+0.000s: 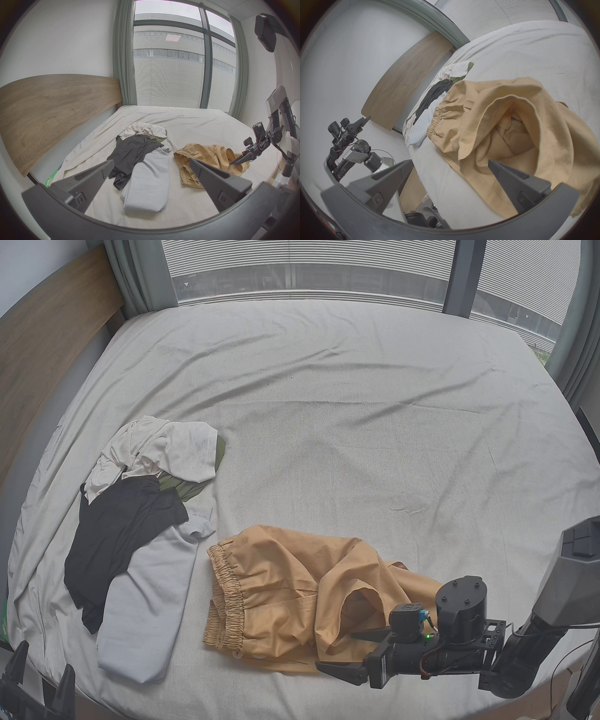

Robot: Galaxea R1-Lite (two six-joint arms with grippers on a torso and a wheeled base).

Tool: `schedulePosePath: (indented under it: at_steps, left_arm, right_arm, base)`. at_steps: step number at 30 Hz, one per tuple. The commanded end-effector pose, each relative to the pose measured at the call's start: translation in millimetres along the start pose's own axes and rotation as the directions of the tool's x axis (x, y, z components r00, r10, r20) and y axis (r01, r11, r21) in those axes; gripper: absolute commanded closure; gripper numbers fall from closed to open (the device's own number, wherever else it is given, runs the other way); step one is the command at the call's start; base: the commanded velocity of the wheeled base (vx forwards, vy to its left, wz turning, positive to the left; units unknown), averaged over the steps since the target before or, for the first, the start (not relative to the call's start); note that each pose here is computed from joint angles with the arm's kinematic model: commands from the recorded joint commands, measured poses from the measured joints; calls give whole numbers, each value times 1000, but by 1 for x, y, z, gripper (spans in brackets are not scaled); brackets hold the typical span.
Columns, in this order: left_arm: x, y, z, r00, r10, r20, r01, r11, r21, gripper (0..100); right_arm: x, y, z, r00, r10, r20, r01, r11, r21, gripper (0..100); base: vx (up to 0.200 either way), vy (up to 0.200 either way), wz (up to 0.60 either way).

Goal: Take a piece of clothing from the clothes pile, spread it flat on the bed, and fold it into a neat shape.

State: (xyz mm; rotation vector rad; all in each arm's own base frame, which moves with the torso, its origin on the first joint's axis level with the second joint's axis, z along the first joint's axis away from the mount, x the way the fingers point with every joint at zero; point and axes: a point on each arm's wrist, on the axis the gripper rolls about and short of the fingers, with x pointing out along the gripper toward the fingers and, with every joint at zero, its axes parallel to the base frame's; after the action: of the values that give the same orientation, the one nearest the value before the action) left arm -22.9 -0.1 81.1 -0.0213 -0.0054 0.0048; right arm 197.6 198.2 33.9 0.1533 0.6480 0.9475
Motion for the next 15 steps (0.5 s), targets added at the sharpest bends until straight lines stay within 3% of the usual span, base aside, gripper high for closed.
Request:
schedulePosePath:
  at_steps: [1,15]
  left_arm:
    - [0,0,-5,1000,0,-4,0,1000,0,0]
    - [0,0,-5,1000,1,-4,-1,1000,0,0]
  right_arm:
    - [9,-3,-2,1000,-2,-12,2,1000,3,0]
    - [24,-8,-2,1000,-3,-8,3,1000,4,0]
  base:
    - [0,0,0]
    - [0,0,0]
